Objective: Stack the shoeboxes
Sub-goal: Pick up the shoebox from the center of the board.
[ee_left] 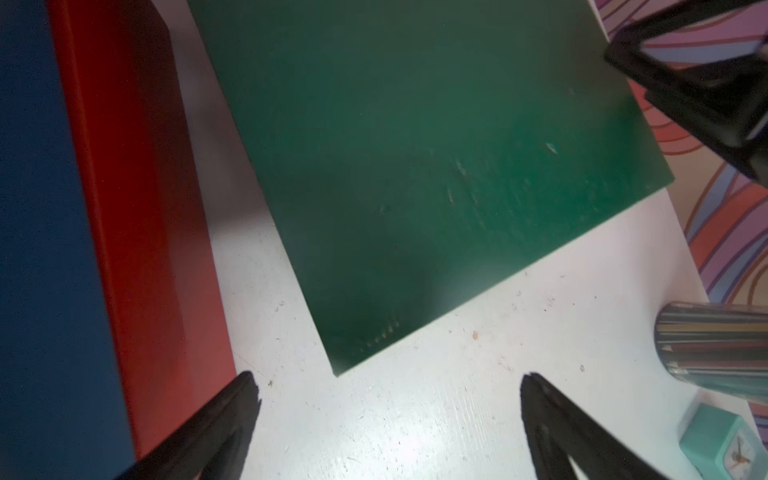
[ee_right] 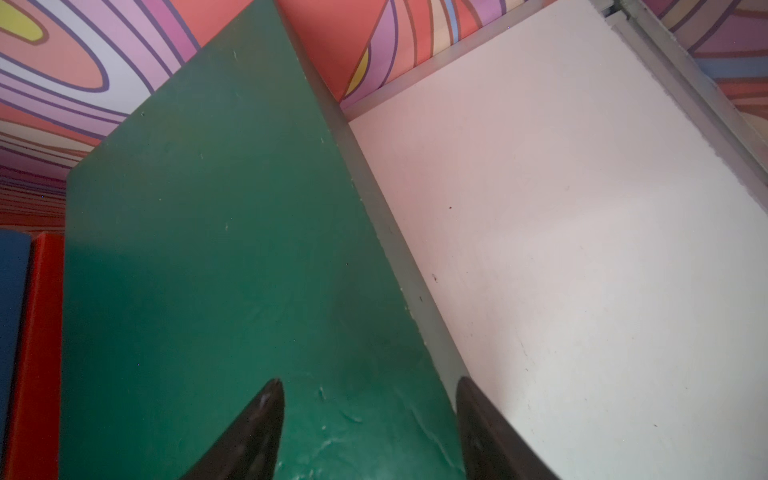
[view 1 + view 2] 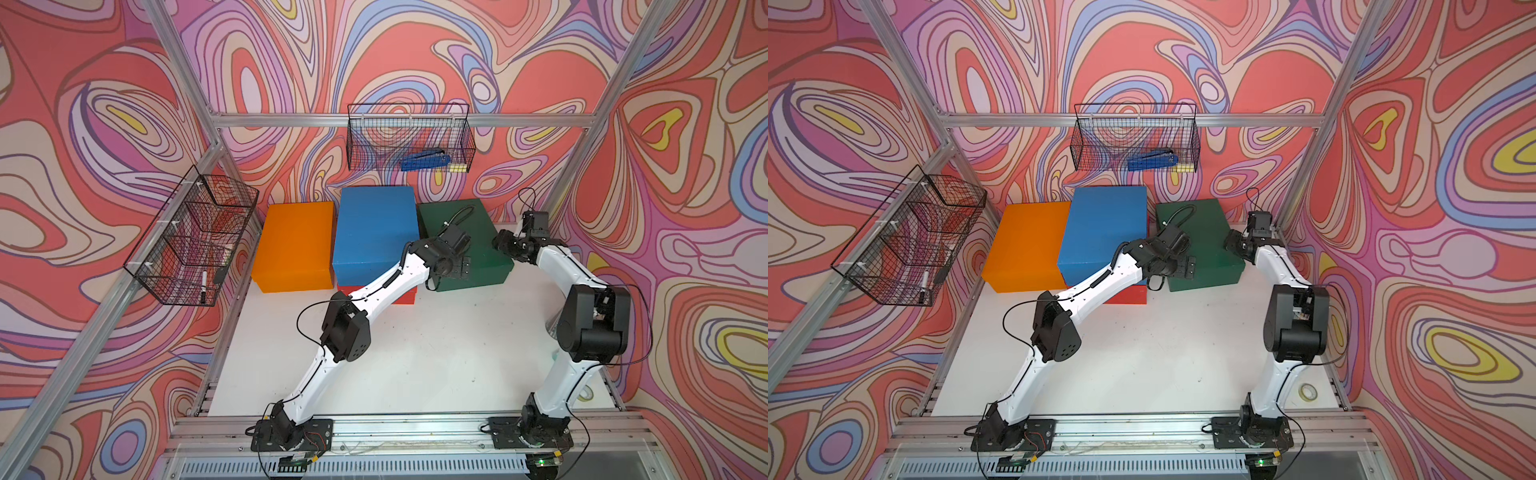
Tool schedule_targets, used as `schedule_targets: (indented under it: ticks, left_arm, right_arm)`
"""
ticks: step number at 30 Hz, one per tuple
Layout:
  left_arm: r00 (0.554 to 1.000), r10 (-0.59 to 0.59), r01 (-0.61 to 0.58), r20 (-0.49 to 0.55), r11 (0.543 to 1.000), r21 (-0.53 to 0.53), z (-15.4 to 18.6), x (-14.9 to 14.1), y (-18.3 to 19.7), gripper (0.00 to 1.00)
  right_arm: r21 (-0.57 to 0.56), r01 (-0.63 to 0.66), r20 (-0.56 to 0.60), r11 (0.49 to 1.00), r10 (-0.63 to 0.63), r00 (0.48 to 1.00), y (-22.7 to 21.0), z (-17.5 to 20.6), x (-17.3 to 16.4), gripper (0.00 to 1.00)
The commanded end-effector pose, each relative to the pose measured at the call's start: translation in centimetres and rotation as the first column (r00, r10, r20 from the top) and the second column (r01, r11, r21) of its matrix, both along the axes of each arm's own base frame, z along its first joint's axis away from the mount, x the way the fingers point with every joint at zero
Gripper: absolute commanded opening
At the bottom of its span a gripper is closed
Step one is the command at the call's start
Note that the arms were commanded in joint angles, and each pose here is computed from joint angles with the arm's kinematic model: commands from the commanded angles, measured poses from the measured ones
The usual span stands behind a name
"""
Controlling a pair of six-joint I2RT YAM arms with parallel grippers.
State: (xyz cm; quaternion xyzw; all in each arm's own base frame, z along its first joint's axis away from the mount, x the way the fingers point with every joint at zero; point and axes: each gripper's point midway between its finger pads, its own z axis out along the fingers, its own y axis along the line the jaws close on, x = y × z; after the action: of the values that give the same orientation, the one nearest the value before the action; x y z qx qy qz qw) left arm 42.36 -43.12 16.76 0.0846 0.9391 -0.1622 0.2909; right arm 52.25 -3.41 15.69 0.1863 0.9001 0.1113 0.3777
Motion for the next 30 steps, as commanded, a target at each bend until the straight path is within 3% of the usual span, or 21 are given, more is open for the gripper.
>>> schedule_targets:
  ticks: [1, 18, 30]
  left_arm:
    - [1.000, -0.007, 0.006, -0.020, 0.999, -0.054, -0.3, -0.6, -1.8, 1.00]
    - [0.998, -0.004, 0.000, -0.068, 0.999, -0.053, -3.6, -0.4, -2.6, 1.00]
    - [0.993, -0.029, 0.018, -0.119, 0.996, -0.092, -3.9, -2.6, -3.0, 0.99]
  right_arm:
    - [0.003, 0.002, 0.002, 1.000, -0.002, 1.000, -0.4, -0.9, 0.1, 0.66]
    - [0.181, -0.020, -0.029, 0.983, 0.026, 0.999, 2.3, -3.1, -2.3, 0.58]
    - [0.223, 0.056, -0.111, 0.973, -0.032, 0.993, 2.7, -2.9, -7.3, 0.56]
